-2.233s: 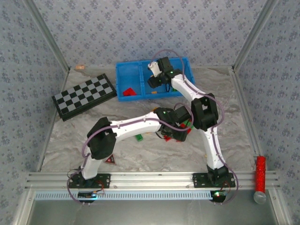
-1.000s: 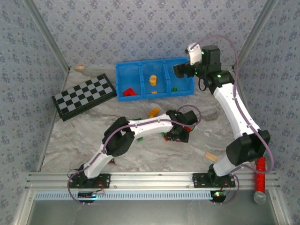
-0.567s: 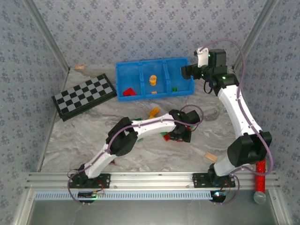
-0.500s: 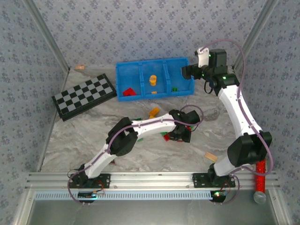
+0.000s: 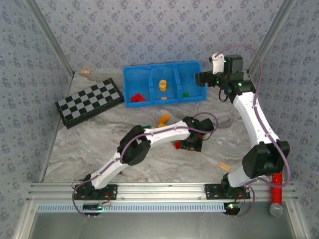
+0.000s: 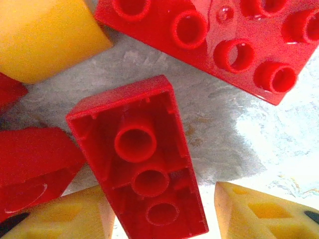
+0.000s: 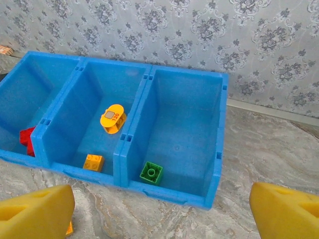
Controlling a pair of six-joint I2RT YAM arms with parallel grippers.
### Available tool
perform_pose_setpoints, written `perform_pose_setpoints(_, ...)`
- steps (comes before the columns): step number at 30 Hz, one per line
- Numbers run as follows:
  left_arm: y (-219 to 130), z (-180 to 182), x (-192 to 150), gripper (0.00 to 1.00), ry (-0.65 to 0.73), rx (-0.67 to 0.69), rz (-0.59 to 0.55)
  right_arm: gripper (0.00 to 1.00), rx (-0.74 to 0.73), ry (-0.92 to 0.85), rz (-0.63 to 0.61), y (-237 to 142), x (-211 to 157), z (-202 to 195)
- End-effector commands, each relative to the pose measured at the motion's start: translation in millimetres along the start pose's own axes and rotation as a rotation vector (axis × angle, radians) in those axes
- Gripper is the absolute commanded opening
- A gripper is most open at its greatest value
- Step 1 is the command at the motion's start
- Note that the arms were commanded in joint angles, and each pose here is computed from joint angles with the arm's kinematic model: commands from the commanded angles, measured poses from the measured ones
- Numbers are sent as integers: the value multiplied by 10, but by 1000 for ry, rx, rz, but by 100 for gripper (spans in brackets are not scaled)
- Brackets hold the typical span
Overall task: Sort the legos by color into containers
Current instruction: Pick up the lego from the center of the table.
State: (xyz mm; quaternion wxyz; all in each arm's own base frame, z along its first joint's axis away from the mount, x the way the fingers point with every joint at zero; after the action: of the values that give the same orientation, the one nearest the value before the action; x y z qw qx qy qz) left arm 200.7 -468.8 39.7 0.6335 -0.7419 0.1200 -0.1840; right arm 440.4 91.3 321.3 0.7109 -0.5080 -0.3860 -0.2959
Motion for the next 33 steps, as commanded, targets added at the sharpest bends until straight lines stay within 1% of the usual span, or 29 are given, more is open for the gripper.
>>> perform_pose_setpoints(1,130,112,-73,50,-15,69,37,92,15,13,-11,-133,10,15)
perform_pose_setpoints(6,120,125,-57,35,-9,70,35,91,14,37,18,-185,-70,-3)
perform_pose_setpoints(10,-21,140,-34,26,18,66,11,92,-10,69,67,-329,-183,-38)
perform_pose_setpoints(16,-470,161,6,17,77,24,-57,92,-54,157,114,-645,-415,-121)
perform_pose_setpoints(19,-812,263,45,15,77,-17,-107,95,-56,185,106,-862,-516,-77)
perform_pose_setpoints(22,-1138,493,97,14,56,-47,-162,95,-56,221,84,-1099,-607,-27)
perform_pose_setpoints(24,-1401,700,181,14,38,-58,-213,94,-15,249,91,-1197,-719,62)
perform_pose_setpoints(26,-1638,940,274,14,10,-56,-265,92,34,284,114,-1218,-884,169)
perform_pose_setpoints(29,-1948,1357,433,14,-37,-41,-351,89,91,322,198,-1140,-1291,361)
perform_pose_setpoints(33,-2232,1939,667,14,-107,14,-456,88,107,277,280,-1088,-1719,726)
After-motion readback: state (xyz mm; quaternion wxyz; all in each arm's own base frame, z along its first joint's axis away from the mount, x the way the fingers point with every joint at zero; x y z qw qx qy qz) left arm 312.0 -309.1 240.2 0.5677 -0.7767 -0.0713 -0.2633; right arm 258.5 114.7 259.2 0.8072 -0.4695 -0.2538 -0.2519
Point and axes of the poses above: each hand's point on the last joint's axis, 136 mm out from that joint toward the fingers, its own y axis out along the fingers, its own z axis along the line the jaws close on, x = y × z, the point moved 1 cm from there along -y, back along the fingers, and after that the axes turned 10 degrees about y, right-handed, at the moved point
